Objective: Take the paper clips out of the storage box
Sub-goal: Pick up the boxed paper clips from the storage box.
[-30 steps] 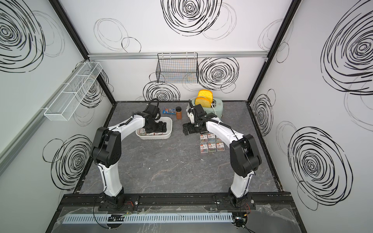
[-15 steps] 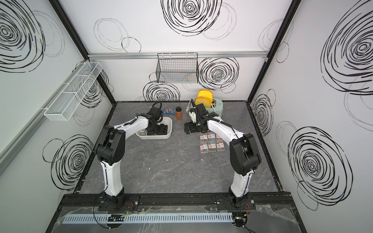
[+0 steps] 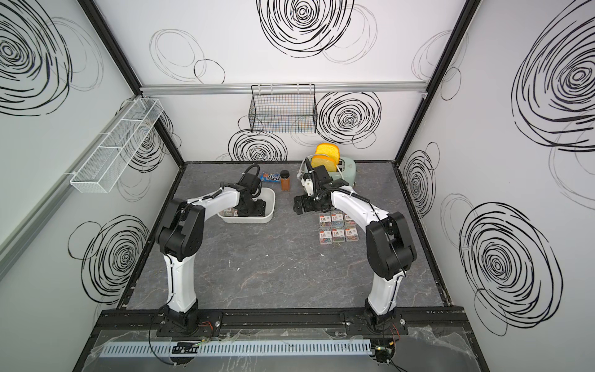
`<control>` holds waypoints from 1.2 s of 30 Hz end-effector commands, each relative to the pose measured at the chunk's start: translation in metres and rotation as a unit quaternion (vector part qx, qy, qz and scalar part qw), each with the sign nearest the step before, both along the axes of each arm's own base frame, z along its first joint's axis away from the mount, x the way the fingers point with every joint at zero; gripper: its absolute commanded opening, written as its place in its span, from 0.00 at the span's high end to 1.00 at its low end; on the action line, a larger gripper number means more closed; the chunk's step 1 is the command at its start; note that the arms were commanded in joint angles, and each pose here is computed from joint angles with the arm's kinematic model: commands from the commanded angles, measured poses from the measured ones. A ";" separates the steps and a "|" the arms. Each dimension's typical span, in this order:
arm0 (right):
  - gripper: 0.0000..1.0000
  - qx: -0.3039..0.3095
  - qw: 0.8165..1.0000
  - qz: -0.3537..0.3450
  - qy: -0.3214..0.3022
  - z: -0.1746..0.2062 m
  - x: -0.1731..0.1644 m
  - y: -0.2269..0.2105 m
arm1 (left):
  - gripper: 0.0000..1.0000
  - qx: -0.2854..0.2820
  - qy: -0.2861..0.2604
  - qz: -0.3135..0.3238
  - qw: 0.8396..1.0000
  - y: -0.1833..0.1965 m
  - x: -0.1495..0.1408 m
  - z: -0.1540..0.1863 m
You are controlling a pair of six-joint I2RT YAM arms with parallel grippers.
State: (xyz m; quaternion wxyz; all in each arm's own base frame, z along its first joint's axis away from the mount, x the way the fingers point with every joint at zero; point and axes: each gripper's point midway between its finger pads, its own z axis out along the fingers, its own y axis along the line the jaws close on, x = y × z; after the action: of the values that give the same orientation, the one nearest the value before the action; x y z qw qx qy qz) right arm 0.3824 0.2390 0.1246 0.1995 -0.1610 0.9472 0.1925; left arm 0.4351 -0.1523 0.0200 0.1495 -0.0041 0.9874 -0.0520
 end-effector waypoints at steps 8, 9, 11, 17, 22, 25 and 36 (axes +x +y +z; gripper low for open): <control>0.06 0.023 1.000 0.003 -0.014 0.014 0.007 0.008 | 0.55 -0.009 -0.052 0.004 0.999 0.002 0.015 0.032; 0.05 0.026 1.000 0.003 -0.016 0.015 0.008 0.008 | 0.55 -0.012 -0.060 0.002 0.998 0.002 0.017 0.039; 0.05 0.032 0.999 0.006 -0.017 0.018 0.009 0.011 | 0.55 -0.020 -0.072 -0.003 0.997 0.000 0.020 0.051; 0.03 0.062 0.998 0.024 -0.023 0.031 0.011 0.021 | 0.53 -0.049 -0.090 -0.027 0.994 -0.010 0.021 0.080; 0.03 0.094 0.995 0.033 -0.013 0.037 0.012 0.026 | 0.52 -0.089 -0.104 -0.057 0.989 -0.023 0.017 0.101; 0.04 0.120 0.992 0.041 -0.006 0.044 0.010 0.030 | 0.53 -0.117 -0.117 -0.082 0.983 -0.034 0.012 0.114; 0.10 0.196 0.979 0.048 0.016 0.044 -0.010 0.047 | 0.55 -0.202 -0.127 -0.055 0.970 -0.059 -0.006 0.135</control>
State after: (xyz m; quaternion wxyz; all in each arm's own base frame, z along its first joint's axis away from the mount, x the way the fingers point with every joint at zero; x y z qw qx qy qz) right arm 0.3828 0.2763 0.1623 0.2018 -0.1619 0.8998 0.3513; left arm 0.4262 -0.1979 0.1404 0.2466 0.0450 0.9424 -0.2216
